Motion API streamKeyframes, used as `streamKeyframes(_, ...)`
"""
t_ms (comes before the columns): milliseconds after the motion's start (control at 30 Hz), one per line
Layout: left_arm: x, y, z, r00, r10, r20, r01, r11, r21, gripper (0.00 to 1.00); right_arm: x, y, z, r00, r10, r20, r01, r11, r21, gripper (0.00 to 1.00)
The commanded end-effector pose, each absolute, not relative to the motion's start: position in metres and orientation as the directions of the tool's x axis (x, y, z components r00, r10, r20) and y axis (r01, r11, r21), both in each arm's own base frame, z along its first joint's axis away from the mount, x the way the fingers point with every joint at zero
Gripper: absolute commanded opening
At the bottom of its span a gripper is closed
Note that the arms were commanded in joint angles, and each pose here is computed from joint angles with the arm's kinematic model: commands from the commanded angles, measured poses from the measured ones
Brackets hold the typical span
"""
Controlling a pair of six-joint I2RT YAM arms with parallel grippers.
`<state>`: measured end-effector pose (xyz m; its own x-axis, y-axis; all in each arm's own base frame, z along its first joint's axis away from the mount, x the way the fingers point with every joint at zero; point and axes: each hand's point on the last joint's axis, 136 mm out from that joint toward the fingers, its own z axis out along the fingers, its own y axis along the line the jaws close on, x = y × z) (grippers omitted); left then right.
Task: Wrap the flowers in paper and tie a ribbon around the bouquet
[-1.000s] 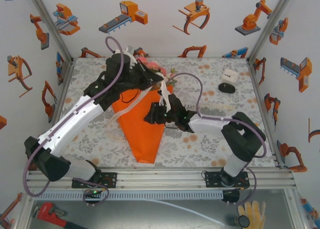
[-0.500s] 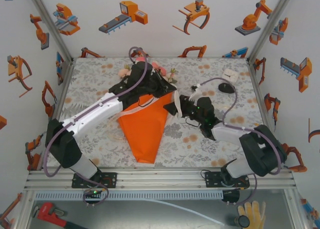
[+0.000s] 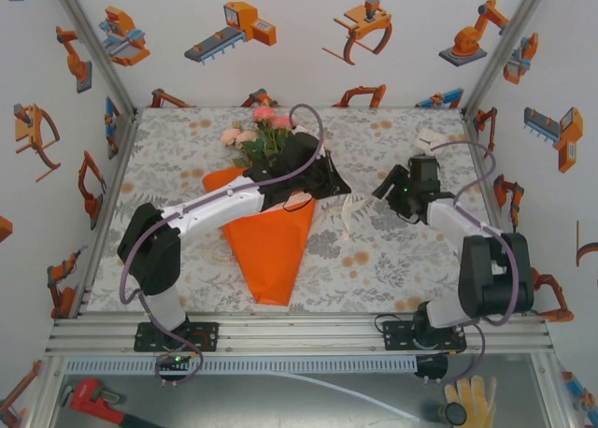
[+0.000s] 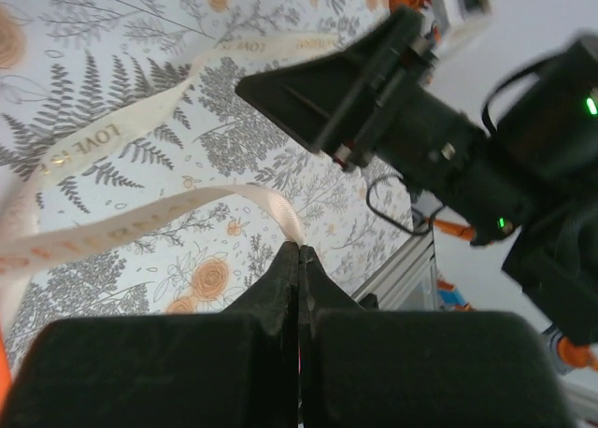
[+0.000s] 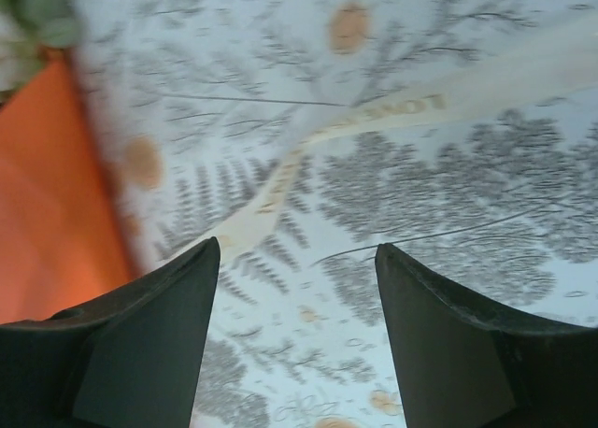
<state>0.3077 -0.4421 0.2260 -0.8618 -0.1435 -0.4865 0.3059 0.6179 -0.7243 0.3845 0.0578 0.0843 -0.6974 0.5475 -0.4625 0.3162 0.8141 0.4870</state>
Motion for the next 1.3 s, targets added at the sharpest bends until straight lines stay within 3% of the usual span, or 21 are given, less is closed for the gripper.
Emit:
streamKeyframes(0, 0.297, -0.462, 0.247, -0.821, -0.072, -0.566, 0.433, 0.567, -0.701, 0.0, 0.396, 0.051, 0.075, -0.745, 0.515, -0.424, 0.324, 0.835, 0.445, 0.64)
streamKeyframes(167, 0.288, -0.479, 0.245, -0.831, -0.041, -0.555, 0.458, 0.517, -0.723, 0.0, 0.415, 0.039, 0.06, -0.741, 0.532, -0.411, 0.384, 0.837, 0.39, 0.64)
streamKeyframes(367, 0.232, -0.554, 0.283, -0.727, 0.134, -0.674, 0.679, 0.287, -0.676, 0.0, 0.418, 0.017, 0.048, -0.726, 0.561, -0.398, 0.428, 0.821, 0.377, 0.62)
streamKeyframes(433, 0.22, -0.579, 0.289, -0.678, 0.179, -0.713, 0.733, 0.234, -0.639, 0.0, 0.418, 0.011, 0.044, -0.723, 0.568, -0.393, 0.441, 0.817, 0.37, 0.57)
streamKeyframes(633, 0.225, -0.616, 0.271, -0.673, 0.227, -0.704, 0.739, 0.229, -0.633, 0.0, 0.416, 0.01, 0.041, -0.723, 0.576, -0.381, 0.442, 0.81, 0.386, 0.37)
streamKeyframes(767, 0.235, -0.614, 0.253, -0.668, 0.222, -0.711, 0.74, 0.296, -0.603, 0.15, 0.416, 0.012, 0.042, -0.726, 0.572, -0.381, 0.422, 0.809, 0.41, 0.15)
streamKeyframes(833, 0.238, -0.609, 0.259, -0.641, 0.211, -0.738, 0.76, 0.305, -0.574, 0.31, 0.416, 0.014, 0.047, -0.725, 0.571, -0.387, 0.406, 0.807, 0.43, 0.04)
streamKeyframes(867, 0.24, -0.606, 0.265, -0.624, 0.206, -0.754, 0.773, 0.306, -0.556, 0.43, 0.417, 0.016, 0.053, -0.722, 0.57, -0.393, 0.396, 0.805, 0.441, 0.0)
streamKeyframes(967, 0.243, -0.589, 0.295, -0.563, 0.19, -0.804, 0.813, 0.304, -0.497, 0.58, 0.417, 0.019, 0.07, -0.709, 0.567, -0.419, 0.363, 0.803, 0.472, 0.0)
streamKeyframes(1100, 0.241, -0.54, 0.319, -0.457, 0.253, -0.853, 0.87, 0.326, -0.37, 0.64, 0.416, 0.021, 0.101, -0.688, 0.546, -0.479, 0.307, 0.816, 0.489, 0.0)
streamKeyframes(1267, 0.226, -0.445, 0.286, -0.265, 0.492, -0.829, 0.925, 0.372, -0.076, 0.64, 0.414, 0.038, 0.137, -0.704, 0.491, -0.513, 0.189, 0.825, 0.532, 0.0)
